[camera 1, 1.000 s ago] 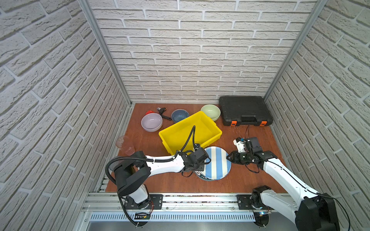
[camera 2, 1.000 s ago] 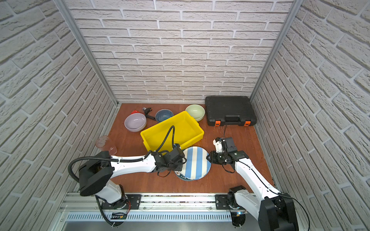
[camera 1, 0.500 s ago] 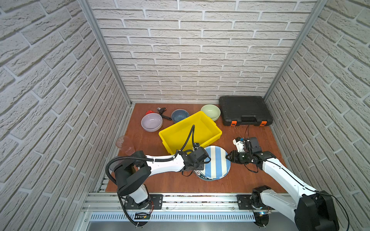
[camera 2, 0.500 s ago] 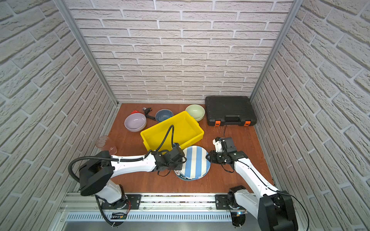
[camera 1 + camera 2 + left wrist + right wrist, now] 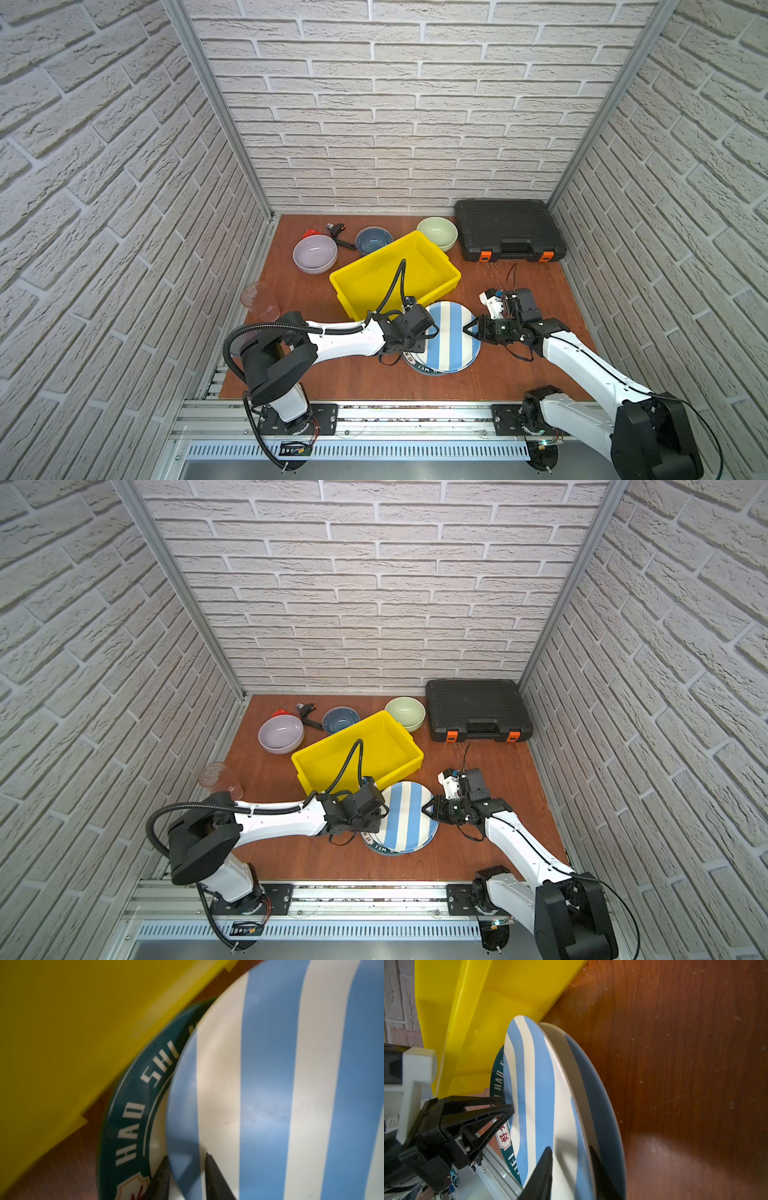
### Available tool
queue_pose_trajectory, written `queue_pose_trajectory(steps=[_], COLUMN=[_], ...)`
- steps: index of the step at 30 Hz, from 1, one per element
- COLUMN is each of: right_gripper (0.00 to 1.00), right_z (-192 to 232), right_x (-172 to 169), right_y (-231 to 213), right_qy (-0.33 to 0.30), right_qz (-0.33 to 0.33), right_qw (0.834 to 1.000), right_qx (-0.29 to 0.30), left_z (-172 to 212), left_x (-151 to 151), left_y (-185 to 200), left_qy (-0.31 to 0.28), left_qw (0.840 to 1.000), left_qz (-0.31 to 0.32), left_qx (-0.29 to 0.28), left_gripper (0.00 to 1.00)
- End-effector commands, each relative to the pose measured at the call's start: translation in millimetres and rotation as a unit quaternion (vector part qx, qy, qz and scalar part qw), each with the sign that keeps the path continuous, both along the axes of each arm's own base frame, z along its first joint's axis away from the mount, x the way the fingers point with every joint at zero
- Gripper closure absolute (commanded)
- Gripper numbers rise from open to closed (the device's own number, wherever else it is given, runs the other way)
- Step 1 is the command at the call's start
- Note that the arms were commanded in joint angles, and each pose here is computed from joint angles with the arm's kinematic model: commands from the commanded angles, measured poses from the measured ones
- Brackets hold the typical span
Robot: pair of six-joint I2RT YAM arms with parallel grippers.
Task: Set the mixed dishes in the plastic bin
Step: 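Lift the top striped plate upright with the right gripper while the left draws back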
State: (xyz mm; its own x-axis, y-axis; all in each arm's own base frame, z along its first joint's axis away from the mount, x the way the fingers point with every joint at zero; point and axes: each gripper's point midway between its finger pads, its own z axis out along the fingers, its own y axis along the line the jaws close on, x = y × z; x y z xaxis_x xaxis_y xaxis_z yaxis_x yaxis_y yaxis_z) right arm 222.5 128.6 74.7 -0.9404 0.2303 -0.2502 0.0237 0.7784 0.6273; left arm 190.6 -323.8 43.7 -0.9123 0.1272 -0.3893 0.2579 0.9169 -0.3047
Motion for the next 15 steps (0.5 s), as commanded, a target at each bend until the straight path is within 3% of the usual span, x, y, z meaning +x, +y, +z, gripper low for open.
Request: queue_pose_trajectory(steps=[1,9,15], right_gripper=[0.73,0.82,0.90], right_z=[17,26,33], right_x=[4,5,3], right_y=[11,13,6], right_qy=[-0.032,-0.041,-0.047], right_qz=[0.017,0.021,0.020], right_qw=[0.999,0.998,0.999], right_qx=[0.029,0.038,0.010], left_z=[-9,-2,9], left_x=[-5,-3,-1], left_y=[-1,0,0], left_qy=[0.010,0.001,-0.011], left_qw=[1.000,1.000,1.000], left_qz=[-0.013,-0.013,-0.012], left_qx=[0.008,0.003,-0.008], left_gripper=[0.70,0.70,0.69])
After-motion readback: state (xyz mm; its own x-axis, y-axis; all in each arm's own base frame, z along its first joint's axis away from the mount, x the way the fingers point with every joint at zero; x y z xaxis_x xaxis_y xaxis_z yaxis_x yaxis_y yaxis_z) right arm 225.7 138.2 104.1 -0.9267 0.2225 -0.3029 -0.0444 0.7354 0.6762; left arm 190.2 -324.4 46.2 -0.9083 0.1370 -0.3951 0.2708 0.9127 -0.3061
